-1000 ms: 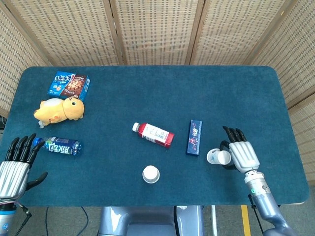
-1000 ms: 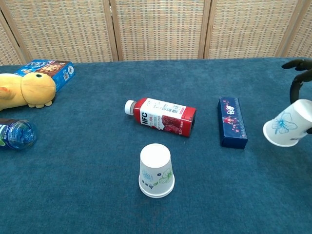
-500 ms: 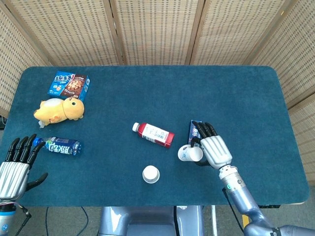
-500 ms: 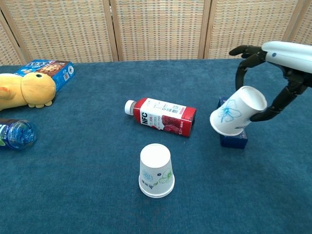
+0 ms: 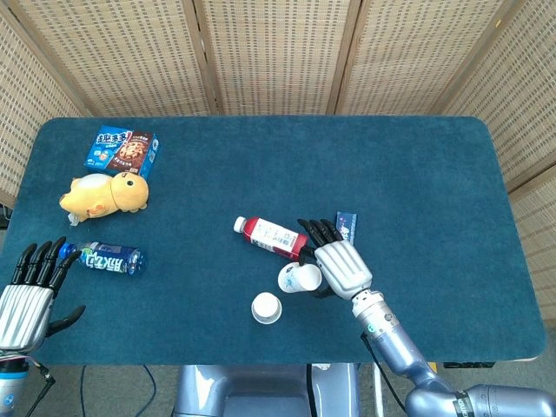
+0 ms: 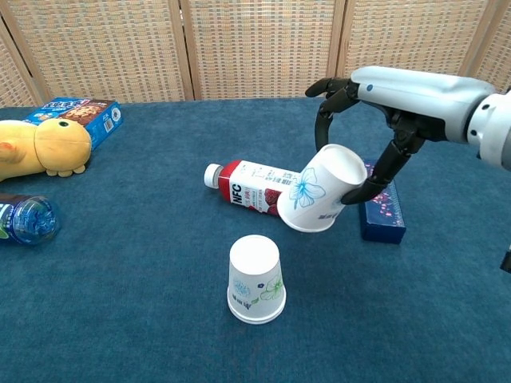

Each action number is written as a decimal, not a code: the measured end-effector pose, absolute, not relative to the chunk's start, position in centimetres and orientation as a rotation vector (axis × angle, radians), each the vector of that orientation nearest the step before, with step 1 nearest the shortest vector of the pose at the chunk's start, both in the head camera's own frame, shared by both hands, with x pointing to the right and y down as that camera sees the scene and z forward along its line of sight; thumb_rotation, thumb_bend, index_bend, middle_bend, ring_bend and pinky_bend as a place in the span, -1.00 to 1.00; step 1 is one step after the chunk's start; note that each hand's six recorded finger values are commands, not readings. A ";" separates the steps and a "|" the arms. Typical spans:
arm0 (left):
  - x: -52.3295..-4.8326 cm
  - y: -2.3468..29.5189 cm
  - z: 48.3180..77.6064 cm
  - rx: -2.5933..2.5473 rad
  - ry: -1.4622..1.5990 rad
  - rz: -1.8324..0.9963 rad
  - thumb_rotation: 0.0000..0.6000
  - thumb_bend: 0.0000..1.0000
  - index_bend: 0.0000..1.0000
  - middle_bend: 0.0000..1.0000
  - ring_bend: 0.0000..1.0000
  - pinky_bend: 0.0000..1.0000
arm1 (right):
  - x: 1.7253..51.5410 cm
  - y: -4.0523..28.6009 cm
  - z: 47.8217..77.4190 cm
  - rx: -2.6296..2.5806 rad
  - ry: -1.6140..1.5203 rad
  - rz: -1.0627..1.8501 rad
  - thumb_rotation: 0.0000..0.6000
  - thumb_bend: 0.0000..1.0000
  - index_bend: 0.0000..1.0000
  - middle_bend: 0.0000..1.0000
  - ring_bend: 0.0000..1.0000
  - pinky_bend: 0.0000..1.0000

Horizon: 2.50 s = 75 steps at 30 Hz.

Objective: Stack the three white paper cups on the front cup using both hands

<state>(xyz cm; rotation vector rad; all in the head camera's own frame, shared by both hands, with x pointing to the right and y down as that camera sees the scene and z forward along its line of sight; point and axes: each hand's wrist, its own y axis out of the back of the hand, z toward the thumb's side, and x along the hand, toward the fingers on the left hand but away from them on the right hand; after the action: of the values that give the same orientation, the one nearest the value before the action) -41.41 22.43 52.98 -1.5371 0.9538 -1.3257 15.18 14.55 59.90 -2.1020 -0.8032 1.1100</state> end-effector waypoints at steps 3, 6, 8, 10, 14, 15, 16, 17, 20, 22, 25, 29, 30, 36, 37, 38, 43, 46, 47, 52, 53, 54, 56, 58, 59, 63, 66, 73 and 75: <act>-41.5 22.4 52.9 -1.535 0.958 -1.326 1.00 -0.61 -0.73 -1.00 -1.00 -1.00 | 15.0 15.0 59.9 -2.119 -0.802 1.109 1.00 -0.58 0.17 -0.78 -0.97 -0.82; -41.5 22.4 52.9 -1.532 0.961 -1.325 1.00 -0.61 -0.73 -1.00 -1.00 -1.00 | 14.7 15.2 59.8 -2.133 -0.800 1.099 1.00 -0.58 0.17 -0.78 -0.97 -0.82; -41.5 22.4 52.9 -1.531 0.961 -1.326 1.00 -0.61 -0.73 -1.00 -1.00 -1.00 | 14.4 15.4 59.7 -2.147 -0.803 1.088 1.00 -0.59 0.17 -0.78 -0.97 -0.82; -41.5 22.4 52.9 -1.531 0.960 -1.326 1.00 -0.61 -0.73 -1.00 -1.00 -1.00 | 14.2 15.5 59.5 -2.156 -0.803 1.077 1.00 -0.59 0.17 -0.78 -0.97 -0.82; -41.5 22.4 52.9 -1.531 0.960 -1.328 1.00 -0.61 -0.73 -1.00 -1.00 -1.00 | 13.7 15.6 59.0 -2.175 -0.808 1.057 1.00 -0.58 0.17 -0.78 -0.97 -0.82; -41.5 22.4 52.9 -1.531 0.960 -1.328 1.00 -0.61 -0.73 -1.00 -1.00 -1.00 | 13.6 15.7 58.8 -2.180 -0.806 1.048 1.00 -0.58 0.17 -0.78 -0.97 -0.82; -41.6 22.4 52.9 -1.530 0.960 -1.329 1.00 -0.61 -0.73 -1.00 -1.00 -1.00 | 13.4 15.8 58.6 -2.183 -0.803 1.040 1.00 -0.58 0.17 -0.78 -0.97 -0.82; -41.6 22.4 52.9 -1.530 0.961 -1.330 1.00 -0.61 -0.73 -1.00 -1.00 -1.00 | 13.3 15.9 58.4 -2.185 -0.799 1.034 1.00 -0.58 0.17 -0.79 -0.97 -0.82; -41.6 22.4 52.9 -1.532 0.962 -1.329 1.00 -0.61 -0.73 -1.00 -1.00 -1.00 | 13.1 16.3 58.2 -2.185 -0.786 1.030 1.00 -0.59 0.17 -0.79 -0.97 -0.82; -41.6 22.4 52.8 -1.532 0.964 -1.328 1.00 -0.61 -0.73 -1.00 -1.00 -1.00 | 13.0 16.6 58.2 -2.184 -0.774 1.031 1.00 -0.59 0.17 -0.79 -0.97 -0.82; -41.7 22.4 52.8 -1.530 0.967 -1.327 1.00 -0.61 -0.73 -1.00 -1.00 -1.00 | 12.9 17.1 58.3 -2.187 -0.759 1.033 1.00 -0.59 0.17 -0.79 -0.97 -0.82; -41.6 22.4 52.8 -1.533 0.964 -1.326 1.00 -0.61 -0.73 -1.00 -1.00 -1.00 | 12.8 17.4 58.5 -2.191 -0.756 1.036 1.00 -0.58 0.17 -0.79 -0.97 -0.82; -41.6 22.4 52.8 -1.533 0.964 -1.327 1.00 -0.61 -0.73 -1.00 -1.00 -1.00 | 12.8 17.5 58.6 -2.193 -0.755 1.038 1.00 -0.58 0.17 -0.79 -0.97 -0.82; -41.6 22.4 52.9 -1.533 0.959 -1.333 1.00 -0.61 -0.73 -1.00 -1.00 -1.00 | 12.5 17.8 58.8 -2.205 -0.754 1.034 1.00 -0.59 0.17 -0.79 -0.97 -0.82; -41.6 22.4 52.9 -1.533 0.957 -1.334 1.00 -0.61 -0.73 -1.00 -1.00 -1.00 | 12.5 17.9 58.9 -2.207 -0.755 1.033 1.00 -0.59 0.17 -0.79 -0.97 -0.82; -41.6 22.4 52.9 -1.533 0.957 -1.334 1.00 -0.61 -0.73 -1.00 -1.00 -1.00 | 12.4 17.9 58.9 -2.208 -0.755 1.032 1.00 -0.58 0.17 -0.79 -0.97 -0.82; -41.6 22.5 53.0 -1.534 0.954 -1.334 1.00 -0.61 -0.73 -1.00 -1.00 -1.00 | 12.0 18.0 59.0 -2.207 -0.749 1.026 1.00 -0.59 0.17 -0.79 -0.97 -0.82; -41.6 22.5 53.0 -1.535 0.955 -1.335 1.00 -0.61 -0.73 -1.00 -1.00 -1.00 | 11.9 18.2 59.2 -2.208 -0.743 1.029 1.00 -0.58 0.17 -0.79 -0.97 -0.82; -41.6 22.5 53.0 -1.535 0.955 -1.336 1.00 -0.61 -0.73 -1.00 -1.00 -1.00 | 11.9 18.2 59.3 -2.209 -0.743 1.030 1.00 -0.58 0.17 -0.79 -0.97 -0.83; -41.7 22.4 53.0 -1.538 0.956 -1.334 1.00 -0.61 -0.73 -1.00 -1.00 -1.00 | 11.9 18.4 59.5 -2.208 -0.740 1.031 1.00 -0.65 0.06 -0.85 -0.97 -0.85; -41.7 22.4 53.0 -1.538 0.957 -1.334 1.00 -0.61 -0.73 -1.00 -1.00 -1.00 | 11.9 18.4 59.5 -2.209 -0.739 1.030 1.00 -0.67 0.04 -0.87 -0.98 -0.85; -41.7 22.4 53.0 -1.537 0.959 -1.334 1.00 -0.61 -0.73 -1.00 -1.00 -1.00 | 11.8 18.4 59.5 -2.212 -0.741 1.026 1.00 -0.70 0.01 -0.88 -0.98 -0.85; -41.7 22.4 52.9 -1.537 0.961 -1.333 1.00 -0.61 -0.73 -1.00 -1.00 -1.00 | 11.7 18.4 59.4 -2.218 -0.747 1.018 1.00 -0.75 -0.03 -0.90 -0.99 -0.85; -41.7 22.4 52.9 -1.538 0.961 -1.329 1.00 -0.61 -0.73 -1.00 -1.00 -1.00 | 11.6 18.4 59.2 -2.222 -0.752 1.009 1.00 -0.76 -0.06 -0.91 -0.99 -0.85; -41.7 22.4 53.0 -1.539 0.960 -1.329 1.00 -0.61 -0.73 -1.00 -1.00 -1.00 | 11.6 18.4 59.2 -2.223 -0.754 1.007 1.00 -0.76 -0.06 -0.92 -0.99 -0.85; -41.7 22.4 53.0 -1.538 0.960 -1.332 1.00 -0.61 -0.73 -1.00 -1.00 -1.00 | 11.4 18.5 59.0 -2.230 -0.760 1.000 1.00 -0.77 -0.07 -0.92 -0.99 -0.85; -41.8 22.4 52.9 -1.537 0.965 -1.331 1.00 -0.61 -0.73 -1.00 -1.00 -1.00 | 11.3 18.6 59.0 -2.239 -0.763 0.996 1.00 -0.77 -0.07 -0.92 -0.99 -0.85; -41.9 22.3 52.9 -1.538 0.969 -1.333 1.00 -0.61 -0.73 -1.00 -1.00 -1.00 | 11.0 18.9 59.2 -2.247 -0.756 1.002 1.00 -0.84 -0.14 -0.94 -0.99 -0.85; -41.9 22.3 52.9 -1.539 0.969 -1.334 1.00 -0.61 -0.73 -1.00 -1.00 -1.00 | 11.0 18.9 59.2 -2.248 -0.762 1.002 1.00 -0.85 -0.20 -0.95 -0.99 -0.85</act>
<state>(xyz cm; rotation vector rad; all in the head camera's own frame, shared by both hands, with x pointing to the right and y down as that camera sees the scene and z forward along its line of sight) -41.93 22.34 52.90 -1.5394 0.9687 -1.3343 11.03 18.88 59.18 -2.2484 -0.7622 1.0022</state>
